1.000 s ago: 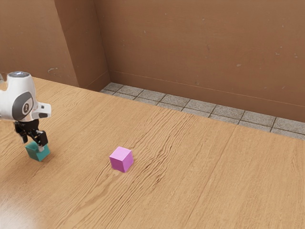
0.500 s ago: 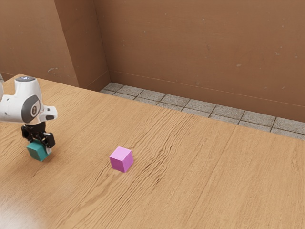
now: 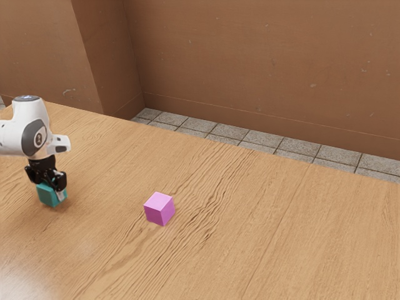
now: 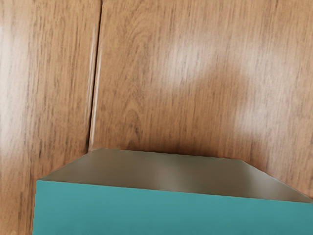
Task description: Pick up the blue block with one arm, and put the blue block on the pink block with one arm
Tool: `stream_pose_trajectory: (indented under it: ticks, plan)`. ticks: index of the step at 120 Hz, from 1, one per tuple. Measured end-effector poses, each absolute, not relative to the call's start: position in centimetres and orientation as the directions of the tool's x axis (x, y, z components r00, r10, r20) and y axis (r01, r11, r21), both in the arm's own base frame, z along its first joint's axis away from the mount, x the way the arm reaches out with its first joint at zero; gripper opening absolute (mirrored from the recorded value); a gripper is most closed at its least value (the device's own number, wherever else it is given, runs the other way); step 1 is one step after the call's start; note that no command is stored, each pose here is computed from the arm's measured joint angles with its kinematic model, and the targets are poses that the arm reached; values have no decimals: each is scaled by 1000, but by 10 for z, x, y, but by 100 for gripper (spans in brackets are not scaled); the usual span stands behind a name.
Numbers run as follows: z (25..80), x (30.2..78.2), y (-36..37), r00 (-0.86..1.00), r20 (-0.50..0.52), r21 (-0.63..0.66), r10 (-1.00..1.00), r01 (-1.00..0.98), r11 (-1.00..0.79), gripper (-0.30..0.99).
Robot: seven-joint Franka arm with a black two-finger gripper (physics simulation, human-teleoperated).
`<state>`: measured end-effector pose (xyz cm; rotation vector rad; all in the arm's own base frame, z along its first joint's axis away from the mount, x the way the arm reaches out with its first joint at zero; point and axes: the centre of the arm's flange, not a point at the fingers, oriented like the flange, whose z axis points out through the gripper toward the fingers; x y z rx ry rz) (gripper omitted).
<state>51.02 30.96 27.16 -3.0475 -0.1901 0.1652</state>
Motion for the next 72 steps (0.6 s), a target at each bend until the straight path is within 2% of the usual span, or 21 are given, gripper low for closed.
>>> stream_pose_trajectory:
  ticks: [24,59,72]
  plan:
    - [335,533,254,997,-50,-71,58,54,-996,29]
    - [342,565,153,998,-65,-27,0,-2,-1000,28]
    - [350,582,115,999,-42,-9,-8,-9,-1000,28]
